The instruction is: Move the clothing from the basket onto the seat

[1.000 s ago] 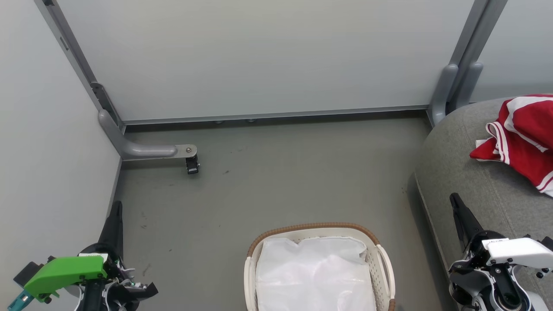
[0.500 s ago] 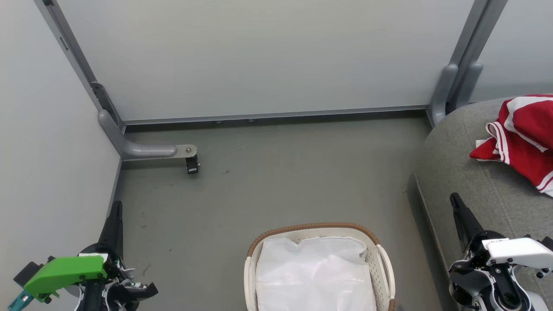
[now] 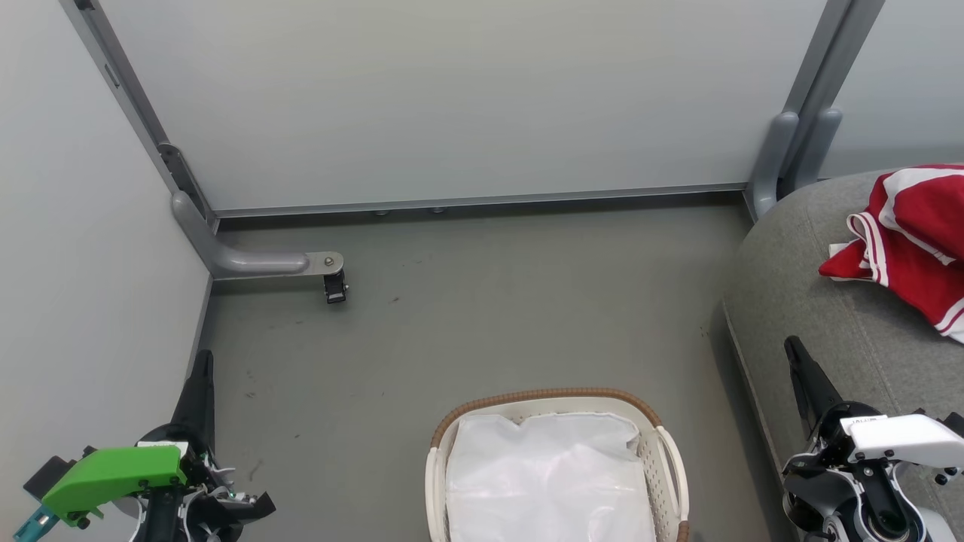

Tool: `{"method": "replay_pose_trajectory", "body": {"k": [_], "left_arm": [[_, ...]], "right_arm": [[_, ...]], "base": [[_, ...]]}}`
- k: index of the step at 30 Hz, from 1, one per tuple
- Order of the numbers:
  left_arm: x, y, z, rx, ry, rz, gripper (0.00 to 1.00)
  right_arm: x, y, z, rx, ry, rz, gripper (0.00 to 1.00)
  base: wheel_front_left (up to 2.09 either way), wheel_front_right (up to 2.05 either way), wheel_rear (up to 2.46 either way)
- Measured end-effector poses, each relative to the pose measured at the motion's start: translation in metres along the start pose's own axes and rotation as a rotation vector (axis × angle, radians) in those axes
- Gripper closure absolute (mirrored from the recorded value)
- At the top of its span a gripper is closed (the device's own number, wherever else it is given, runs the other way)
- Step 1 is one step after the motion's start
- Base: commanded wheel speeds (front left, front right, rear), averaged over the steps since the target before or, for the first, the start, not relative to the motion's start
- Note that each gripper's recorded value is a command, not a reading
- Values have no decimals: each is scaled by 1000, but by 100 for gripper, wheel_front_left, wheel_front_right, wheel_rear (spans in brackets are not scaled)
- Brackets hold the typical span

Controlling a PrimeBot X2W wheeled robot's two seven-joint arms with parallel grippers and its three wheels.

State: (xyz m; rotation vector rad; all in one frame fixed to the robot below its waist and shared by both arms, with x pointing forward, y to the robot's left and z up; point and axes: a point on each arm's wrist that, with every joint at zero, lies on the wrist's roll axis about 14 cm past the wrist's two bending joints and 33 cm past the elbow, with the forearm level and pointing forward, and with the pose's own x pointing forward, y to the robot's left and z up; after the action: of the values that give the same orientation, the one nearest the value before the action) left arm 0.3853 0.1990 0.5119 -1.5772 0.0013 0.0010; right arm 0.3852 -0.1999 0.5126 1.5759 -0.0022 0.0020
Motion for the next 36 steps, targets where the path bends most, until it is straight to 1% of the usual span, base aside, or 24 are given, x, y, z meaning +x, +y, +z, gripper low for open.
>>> {"method": "replay_pose_trajectory", "body": {"k": [36], "left_arm": [[0,0,0,0,0,0,100]], "right_arm": [[0,0,0,0,0,0,100]], "base": [[0,0,0]]}}
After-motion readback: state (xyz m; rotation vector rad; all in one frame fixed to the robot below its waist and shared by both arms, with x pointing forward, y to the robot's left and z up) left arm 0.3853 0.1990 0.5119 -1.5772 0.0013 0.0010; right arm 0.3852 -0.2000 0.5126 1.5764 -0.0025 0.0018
